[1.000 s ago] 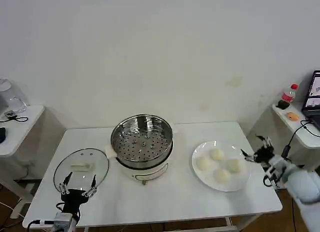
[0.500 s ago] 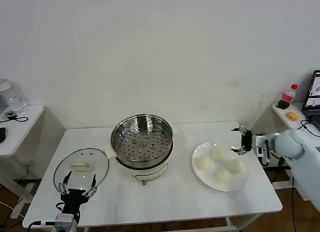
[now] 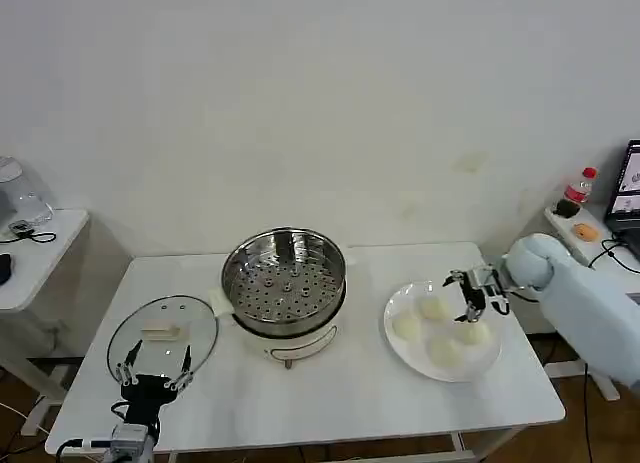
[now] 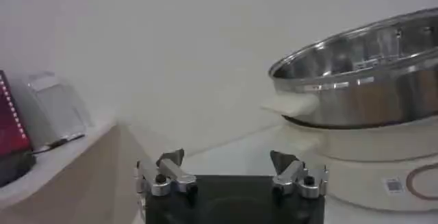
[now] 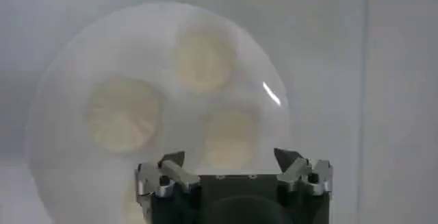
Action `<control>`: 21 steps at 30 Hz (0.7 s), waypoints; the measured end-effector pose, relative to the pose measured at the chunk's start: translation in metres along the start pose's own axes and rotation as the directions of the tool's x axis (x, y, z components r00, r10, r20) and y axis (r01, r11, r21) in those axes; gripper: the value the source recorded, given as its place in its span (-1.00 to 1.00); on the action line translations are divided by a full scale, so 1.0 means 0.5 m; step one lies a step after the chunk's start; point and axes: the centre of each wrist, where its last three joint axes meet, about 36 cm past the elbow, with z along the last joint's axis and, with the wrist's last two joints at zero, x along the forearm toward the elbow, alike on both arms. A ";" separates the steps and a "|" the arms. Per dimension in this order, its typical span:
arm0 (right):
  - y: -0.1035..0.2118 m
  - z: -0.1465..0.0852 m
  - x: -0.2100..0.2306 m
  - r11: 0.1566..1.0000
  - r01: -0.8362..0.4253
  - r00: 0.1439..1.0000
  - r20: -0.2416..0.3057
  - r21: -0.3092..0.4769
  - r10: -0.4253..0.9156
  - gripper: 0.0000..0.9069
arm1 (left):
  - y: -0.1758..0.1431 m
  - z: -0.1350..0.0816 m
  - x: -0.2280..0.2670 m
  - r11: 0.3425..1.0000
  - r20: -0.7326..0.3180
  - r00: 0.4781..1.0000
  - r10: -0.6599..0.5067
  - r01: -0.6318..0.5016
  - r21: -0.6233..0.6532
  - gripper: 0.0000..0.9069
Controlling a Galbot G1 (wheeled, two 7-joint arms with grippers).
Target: Take steamed baozi put them in steamer then cover it.
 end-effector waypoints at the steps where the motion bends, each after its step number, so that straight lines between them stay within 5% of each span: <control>1: -0.004 -0.001 -0.006 1.000 0.007 1.000 -0.004 -0.001 -0.007 1.00 | 0.000 0.000 0.000 1.000 0.000 1.000 0.000 0.000 0.000 1.00; 14: -0.050 -0.025 -0.056 0.999 0.045 0.998 -0.041 -0.006 -0.045 1.00 | 0.008 -0.002 0.000 1.000 0.003 1.000 -0.011 0.011 -0.002 1.00; 21: -0.054 -0.035 -0.080 0.998 0.060 0.997 -0.052 -0.008 -0.060 0.82 | 0.006 -0.004 -0.002 1.000 0.007 1.000 -0.011 0.011 0.001 1.00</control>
